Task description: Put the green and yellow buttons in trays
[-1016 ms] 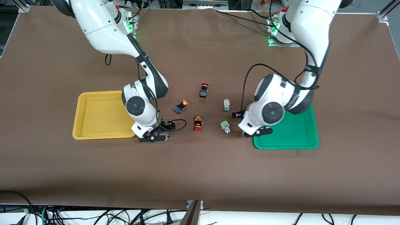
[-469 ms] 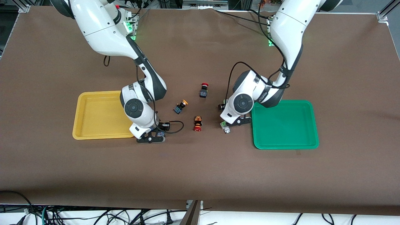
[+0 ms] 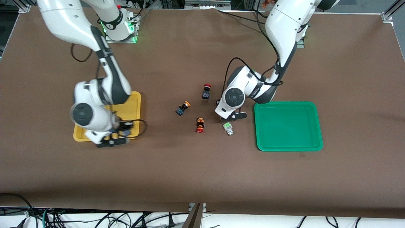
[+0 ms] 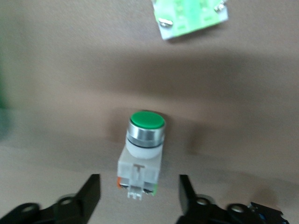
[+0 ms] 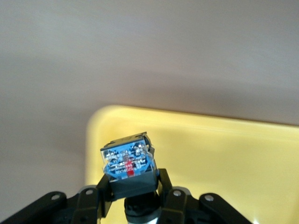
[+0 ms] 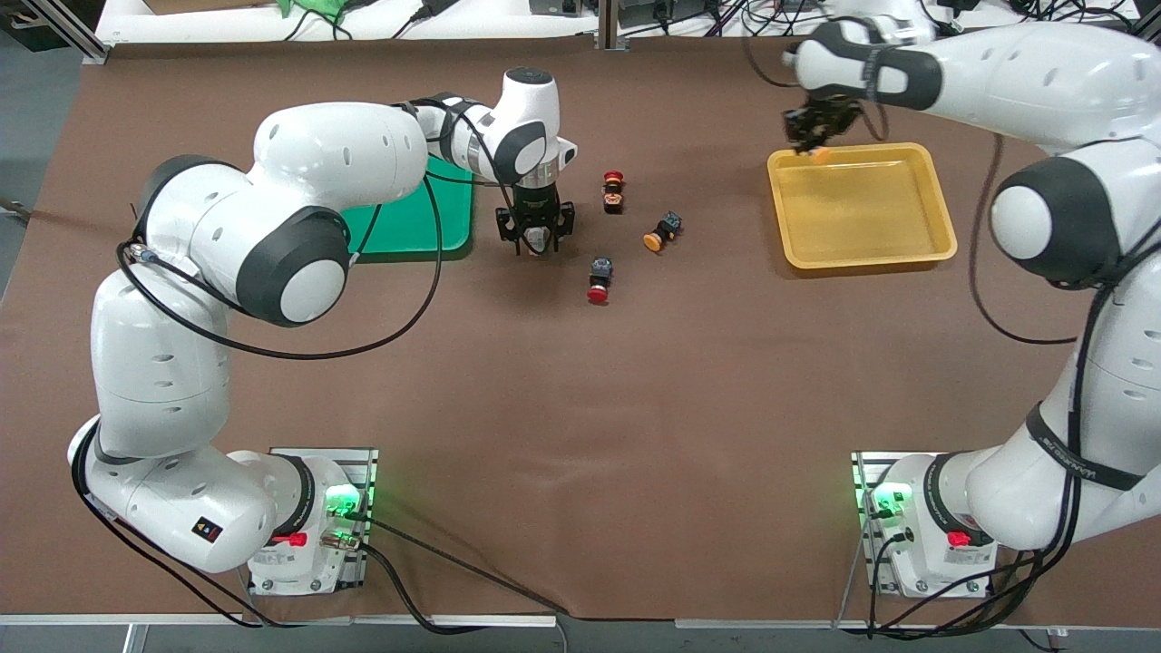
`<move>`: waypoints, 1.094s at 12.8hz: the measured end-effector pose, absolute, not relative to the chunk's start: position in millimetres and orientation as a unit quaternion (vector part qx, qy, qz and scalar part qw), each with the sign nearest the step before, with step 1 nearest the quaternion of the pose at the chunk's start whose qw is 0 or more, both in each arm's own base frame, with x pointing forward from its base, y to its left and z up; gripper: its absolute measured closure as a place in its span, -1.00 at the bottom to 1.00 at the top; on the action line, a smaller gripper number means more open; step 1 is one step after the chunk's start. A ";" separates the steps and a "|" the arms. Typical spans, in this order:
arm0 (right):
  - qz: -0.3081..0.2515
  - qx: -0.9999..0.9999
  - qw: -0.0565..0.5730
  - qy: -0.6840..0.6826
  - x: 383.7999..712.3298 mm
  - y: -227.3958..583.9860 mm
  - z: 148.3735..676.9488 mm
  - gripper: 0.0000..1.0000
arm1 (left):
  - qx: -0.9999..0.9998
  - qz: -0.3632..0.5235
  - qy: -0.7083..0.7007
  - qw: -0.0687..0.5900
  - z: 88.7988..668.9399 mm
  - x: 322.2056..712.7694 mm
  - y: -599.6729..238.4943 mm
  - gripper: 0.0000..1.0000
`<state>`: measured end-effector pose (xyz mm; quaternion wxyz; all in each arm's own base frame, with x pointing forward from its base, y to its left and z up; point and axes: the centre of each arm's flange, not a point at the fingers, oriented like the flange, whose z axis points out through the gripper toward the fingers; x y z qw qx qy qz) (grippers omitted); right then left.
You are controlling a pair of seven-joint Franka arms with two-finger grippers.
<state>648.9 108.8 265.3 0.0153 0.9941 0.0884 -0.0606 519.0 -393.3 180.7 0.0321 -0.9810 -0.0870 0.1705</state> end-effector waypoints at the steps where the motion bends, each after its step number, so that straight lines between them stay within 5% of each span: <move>1: -0.060 0.994 0.022 0.093 635.7 72.3 254.8 0.17 | -0.981 0.168 -0.088 0.031 181.0 520.4 -392.6 -0.12; 3: -0.061 0.993 0.033 0.092 596.4 22.4 214.4 0.17 | -0.982 0.160 -0.093 0.027 182.4 526.0 -388.8 0.34; 5: -0.072 0.993 0.031 0.083 570.0 15.1 193.2 0.02 | -0.984 0.152 -0.095 0.023 183.7 529.2 -388.1 0.34; 8: -0.104 0.994 -0.001 0.019 586.5 55.6 250.8 -0.47 | -0.985 0.146 -0.088 0.016 191.9 545.3 -369.9 0.34; 11: -0.102 0.991 -0.027 -0.079 598.5 157.5 300.9 -0.57 | -0.987 0.156 -0.030 -0.008 226.8 593.5 -282.3 0.34; 14: -0.111 0.974 -0.063 -0.187 578.9 259.0 259.5 -0.58 | -0.987 0.159 0.006 -0.027 245.8 620.9 -204.6 0.34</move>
